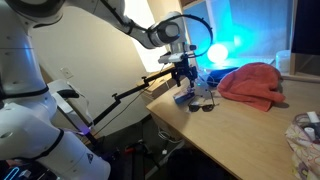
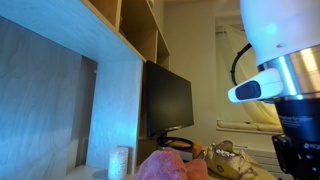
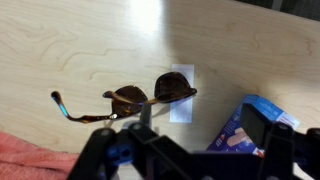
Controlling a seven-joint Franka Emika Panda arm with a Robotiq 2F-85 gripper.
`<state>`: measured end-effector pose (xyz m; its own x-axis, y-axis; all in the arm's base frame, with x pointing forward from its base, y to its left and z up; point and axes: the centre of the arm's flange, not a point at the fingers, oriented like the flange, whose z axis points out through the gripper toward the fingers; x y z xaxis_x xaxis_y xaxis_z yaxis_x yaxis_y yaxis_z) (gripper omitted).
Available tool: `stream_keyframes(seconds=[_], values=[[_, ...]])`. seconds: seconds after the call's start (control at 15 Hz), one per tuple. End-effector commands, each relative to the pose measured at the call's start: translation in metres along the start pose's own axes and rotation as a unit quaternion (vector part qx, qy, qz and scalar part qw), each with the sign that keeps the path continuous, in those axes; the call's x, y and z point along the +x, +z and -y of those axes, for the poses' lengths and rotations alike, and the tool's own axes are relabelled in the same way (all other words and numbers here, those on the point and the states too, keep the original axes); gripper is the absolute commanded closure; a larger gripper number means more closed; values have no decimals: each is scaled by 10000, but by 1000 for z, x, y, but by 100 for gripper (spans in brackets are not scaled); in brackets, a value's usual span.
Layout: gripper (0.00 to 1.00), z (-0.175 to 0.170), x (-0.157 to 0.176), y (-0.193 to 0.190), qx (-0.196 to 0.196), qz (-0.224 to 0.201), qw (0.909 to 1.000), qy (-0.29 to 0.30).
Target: Fold the sunglasses.
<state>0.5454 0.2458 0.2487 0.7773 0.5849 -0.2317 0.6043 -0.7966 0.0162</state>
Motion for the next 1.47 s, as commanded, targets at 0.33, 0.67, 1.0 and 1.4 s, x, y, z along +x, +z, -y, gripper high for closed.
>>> stream_keyframes(seconds=[0.33, 0.67, 1.0, 1.4], values=[[80, -4, 5, -8, 16, -23, 9994, 343], [100, -9, 10, 8, -222, 47, 9980, 589], [100, -17, 8, 18, -282, -79, 9970, 718], [74, -24, 6, 0, -242, -376, 9968, 661]])
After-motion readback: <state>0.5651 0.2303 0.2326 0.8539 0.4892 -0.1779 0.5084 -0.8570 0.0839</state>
